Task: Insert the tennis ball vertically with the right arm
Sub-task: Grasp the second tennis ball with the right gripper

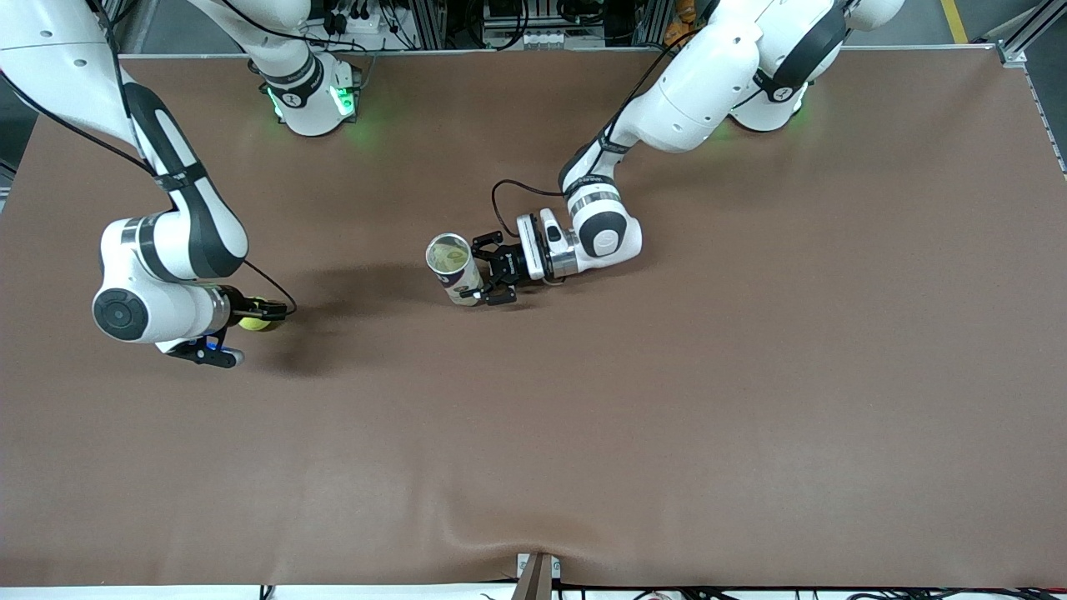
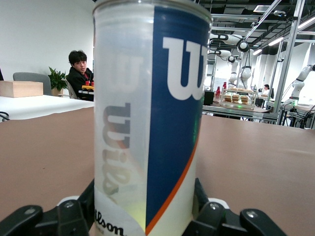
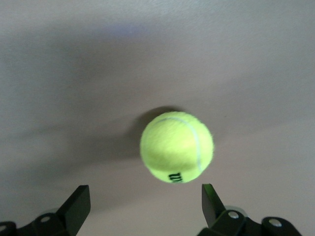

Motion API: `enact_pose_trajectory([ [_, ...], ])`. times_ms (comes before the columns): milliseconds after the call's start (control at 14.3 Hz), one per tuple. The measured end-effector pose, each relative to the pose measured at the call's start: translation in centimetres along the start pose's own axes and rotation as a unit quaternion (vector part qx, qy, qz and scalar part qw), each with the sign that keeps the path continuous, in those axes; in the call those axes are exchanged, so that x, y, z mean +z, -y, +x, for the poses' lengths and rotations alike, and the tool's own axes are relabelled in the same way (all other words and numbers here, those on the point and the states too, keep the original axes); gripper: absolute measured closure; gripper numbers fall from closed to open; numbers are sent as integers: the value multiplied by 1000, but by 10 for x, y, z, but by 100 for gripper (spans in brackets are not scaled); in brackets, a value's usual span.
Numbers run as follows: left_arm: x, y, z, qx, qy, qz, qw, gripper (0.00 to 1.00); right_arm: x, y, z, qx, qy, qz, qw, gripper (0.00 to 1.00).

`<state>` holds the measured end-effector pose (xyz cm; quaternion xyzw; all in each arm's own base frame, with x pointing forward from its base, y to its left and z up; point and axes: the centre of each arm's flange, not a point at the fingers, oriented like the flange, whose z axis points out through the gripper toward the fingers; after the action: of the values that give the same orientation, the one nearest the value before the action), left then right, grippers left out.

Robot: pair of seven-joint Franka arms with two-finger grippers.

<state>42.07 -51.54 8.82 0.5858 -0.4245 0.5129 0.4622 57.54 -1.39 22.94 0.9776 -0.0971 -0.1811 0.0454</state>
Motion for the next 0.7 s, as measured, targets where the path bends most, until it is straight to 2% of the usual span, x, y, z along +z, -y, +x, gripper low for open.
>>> enact_pose_trajectory([
  [140, 0, 0, 0, 0, 0, 0, 1000, 25, -1, -7, 2, -1, -5, -10, 1000, 0],
  [350, 0, 0, 0, 0, 0, 0, 1000, 25, 0, -20, 6, 6, -19, -6, 1000, 0],
  [700, 0, 0, 0, 0, 0, 0, 1000, 25, 12, -28, 10, 11, -19, 2, 1000, 0],
])
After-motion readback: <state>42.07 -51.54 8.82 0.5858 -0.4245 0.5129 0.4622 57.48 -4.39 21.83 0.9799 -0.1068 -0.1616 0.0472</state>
